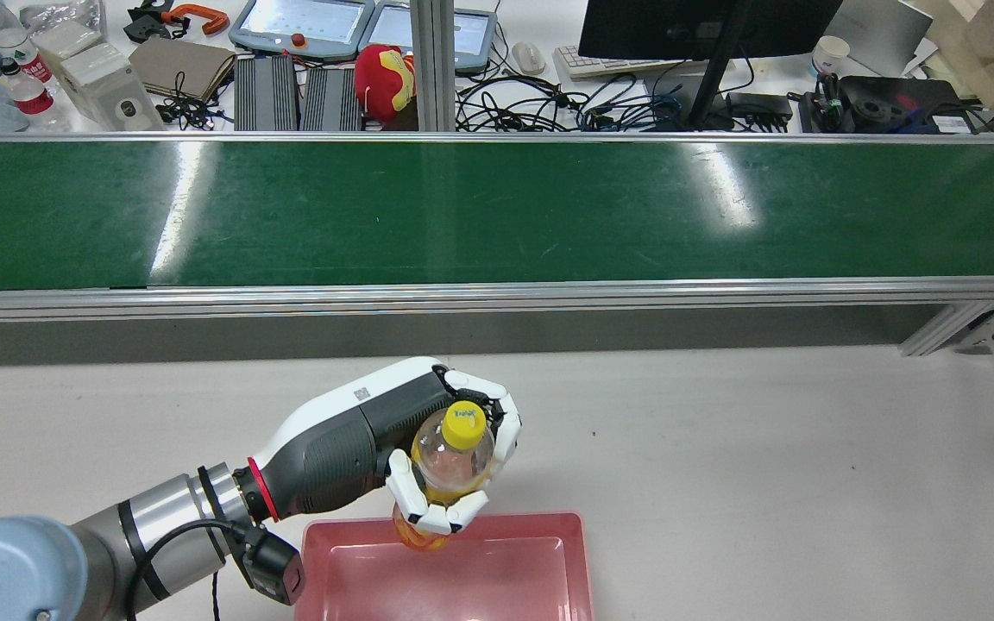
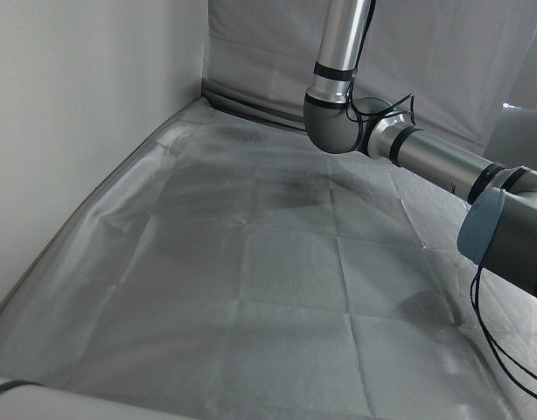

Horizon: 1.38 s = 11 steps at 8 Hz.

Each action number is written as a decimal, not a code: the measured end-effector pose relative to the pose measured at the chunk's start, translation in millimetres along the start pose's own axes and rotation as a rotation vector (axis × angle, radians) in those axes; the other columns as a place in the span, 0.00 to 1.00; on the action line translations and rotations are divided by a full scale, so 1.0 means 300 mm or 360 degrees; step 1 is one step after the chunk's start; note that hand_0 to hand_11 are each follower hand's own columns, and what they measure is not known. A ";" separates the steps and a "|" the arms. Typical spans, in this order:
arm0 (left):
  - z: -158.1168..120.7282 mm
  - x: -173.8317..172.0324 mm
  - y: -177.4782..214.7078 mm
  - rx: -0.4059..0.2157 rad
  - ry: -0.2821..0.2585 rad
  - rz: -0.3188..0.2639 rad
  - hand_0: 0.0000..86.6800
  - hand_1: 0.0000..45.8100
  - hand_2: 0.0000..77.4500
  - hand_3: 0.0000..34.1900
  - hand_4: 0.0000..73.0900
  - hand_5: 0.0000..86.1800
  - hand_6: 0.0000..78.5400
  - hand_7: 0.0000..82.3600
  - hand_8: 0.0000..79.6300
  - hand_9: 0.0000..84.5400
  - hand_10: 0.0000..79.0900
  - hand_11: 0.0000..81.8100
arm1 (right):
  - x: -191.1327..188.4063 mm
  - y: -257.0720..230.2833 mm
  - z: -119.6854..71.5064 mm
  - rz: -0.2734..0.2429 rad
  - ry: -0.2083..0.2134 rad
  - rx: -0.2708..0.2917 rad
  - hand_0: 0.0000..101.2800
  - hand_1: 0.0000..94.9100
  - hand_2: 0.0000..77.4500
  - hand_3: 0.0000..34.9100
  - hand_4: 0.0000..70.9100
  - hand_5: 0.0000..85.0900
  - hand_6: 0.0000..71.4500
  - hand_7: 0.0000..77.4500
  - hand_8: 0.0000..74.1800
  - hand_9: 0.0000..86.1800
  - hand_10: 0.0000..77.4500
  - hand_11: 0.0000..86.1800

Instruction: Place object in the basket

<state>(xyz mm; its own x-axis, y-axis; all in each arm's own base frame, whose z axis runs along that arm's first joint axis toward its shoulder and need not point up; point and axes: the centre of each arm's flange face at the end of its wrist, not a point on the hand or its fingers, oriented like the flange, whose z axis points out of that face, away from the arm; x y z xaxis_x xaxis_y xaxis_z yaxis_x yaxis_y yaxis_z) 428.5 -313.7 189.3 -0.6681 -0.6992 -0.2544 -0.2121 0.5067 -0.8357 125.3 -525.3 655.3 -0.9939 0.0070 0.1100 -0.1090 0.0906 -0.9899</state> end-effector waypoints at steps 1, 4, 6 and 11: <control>0.001 -0.081 0.023 -0.0019 -0.0058 0.0024 0.91 0.17 0.70 0.00 0.72 0.63 0.82 0.63 0.81 0.62 0.69 0.66 | 0.000 0.000 0.000 0.0000 0.0000 0.0000 0.00 0.00 0.01 0.01 0.00 0.00 0.00 0.01 0.00 0.00 0.00 0.00; 0.002 -0.222 0.012 -0.0019 -0.0160 0.0126 0.81 0.17 0.70 0.00 0.72 0.63 0.83 0.63 0.81 0.62 0.70 0.65 | 0.001 0.000 0.000 0.0000 0.0001 -0.0001 0.00 0.00 0.01 0.01 0.00 0.00 0.00 0.01 0.00 0.00 0.00 0.00; -0.028 -0.292 -0.076 0.0028 -0.0214 0.0150 0.74 0.18 0.70 0.00 0.72 0.62 0.83 0.63 0.81 0.62 0.70 0.65 | 0.001 0.000 0.000 0.0000 0.0001 -0.0001 0.00 0.00 0.01 0.01 0.00 0.00 0.00 0.01 0.00 0.00 0.00 0.00; -0.127 -0.334 -0.206 0.0136 -0.0303 0.0188 0.86 0.25 0.68 0.00 0.06 0.61 0.76 0.59 0.34 0.39 0.45 0.46 | 0.000 0.000 0.000 0.0000 0.0000 -0.0001 0.00 0.00 0.01 0.01 0.00 0.00 0.00 0.01 0.00 0.00 0.00 0.00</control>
<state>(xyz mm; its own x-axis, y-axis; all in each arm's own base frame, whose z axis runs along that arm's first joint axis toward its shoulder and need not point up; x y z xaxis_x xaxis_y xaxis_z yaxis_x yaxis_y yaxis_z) 481.4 -255.6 284.9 -0.5365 -0.7242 -0.4333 -0.0739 0.5518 -0.8307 125.3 -525.3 655.2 -0.9939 0.0067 0.1100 -0.1090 0.0910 -0.9899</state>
